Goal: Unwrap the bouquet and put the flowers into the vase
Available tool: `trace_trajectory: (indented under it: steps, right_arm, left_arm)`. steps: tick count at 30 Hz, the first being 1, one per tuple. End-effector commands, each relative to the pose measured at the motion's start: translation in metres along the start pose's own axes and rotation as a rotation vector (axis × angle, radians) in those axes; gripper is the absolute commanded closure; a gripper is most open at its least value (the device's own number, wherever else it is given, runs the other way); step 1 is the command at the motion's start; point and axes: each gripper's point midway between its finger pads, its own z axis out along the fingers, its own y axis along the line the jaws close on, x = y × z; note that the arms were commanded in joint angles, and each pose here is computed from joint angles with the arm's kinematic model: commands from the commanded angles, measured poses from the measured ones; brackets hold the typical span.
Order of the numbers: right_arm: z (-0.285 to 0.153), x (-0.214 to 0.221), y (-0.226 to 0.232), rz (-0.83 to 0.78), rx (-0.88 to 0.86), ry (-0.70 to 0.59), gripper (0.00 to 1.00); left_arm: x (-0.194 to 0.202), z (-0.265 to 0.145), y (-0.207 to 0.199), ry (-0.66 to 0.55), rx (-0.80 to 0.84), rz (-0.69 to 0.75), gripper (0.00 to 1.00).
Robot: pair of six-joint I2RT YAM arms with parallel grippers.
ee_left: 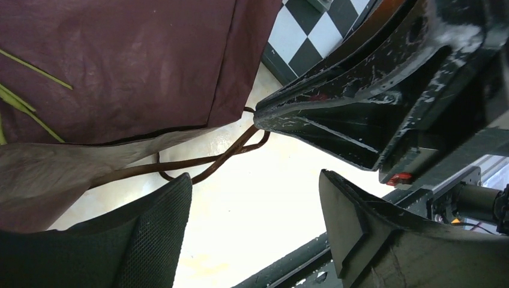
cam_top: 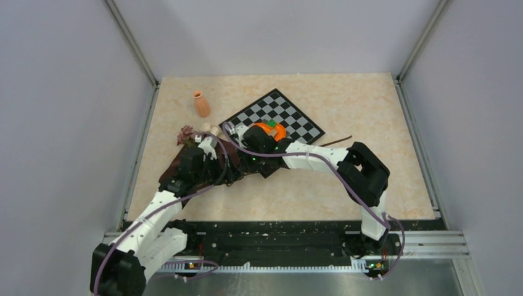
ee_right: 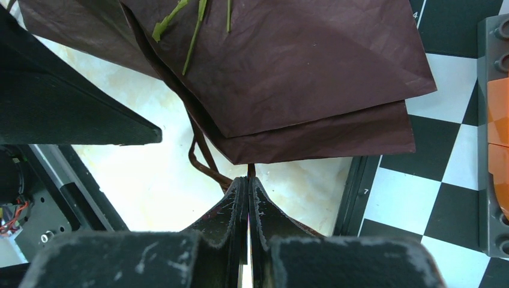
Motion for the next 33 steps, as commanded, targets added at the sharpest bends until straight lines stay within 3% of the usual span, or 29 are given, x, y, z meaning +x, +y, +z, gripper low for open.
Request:
trace_trajectory:
  steps: [1,5,21,30,33]
  right_arm:
    - [-0.019,-0.038,0.011,0.030,-0.040,-0.100,1.00]
    - [-0.015,-0.040,0.011,0.068,-0.063,-0.105,1.00]
    - [-0.008,-0.043,0.012,0.107,-0.102,-0.107,1.00]
    - [-0.008,-0.044,0.014,0.108,-0.110,-0.110,1.00]
    - [-0.009,-0.045,0.014,0.108,-0.112,-0.111,1.00]
  left_arm:
    - [-0.006,0.006,-0.011,-0.033,0.083,0.062,0.18]
    - [0.007,0.015,0.003,-0.003,0.045,0.045,0.18]
    - [0.024,0.038,0.029,0.047,-0.054,-0.009,0.51]
    - [0.025,0.039,0.045,0.014,-0.144,-0.035,0.49]
    - [0.024,0.041,0.047,0.007,-0.150,-0.026,0.61]
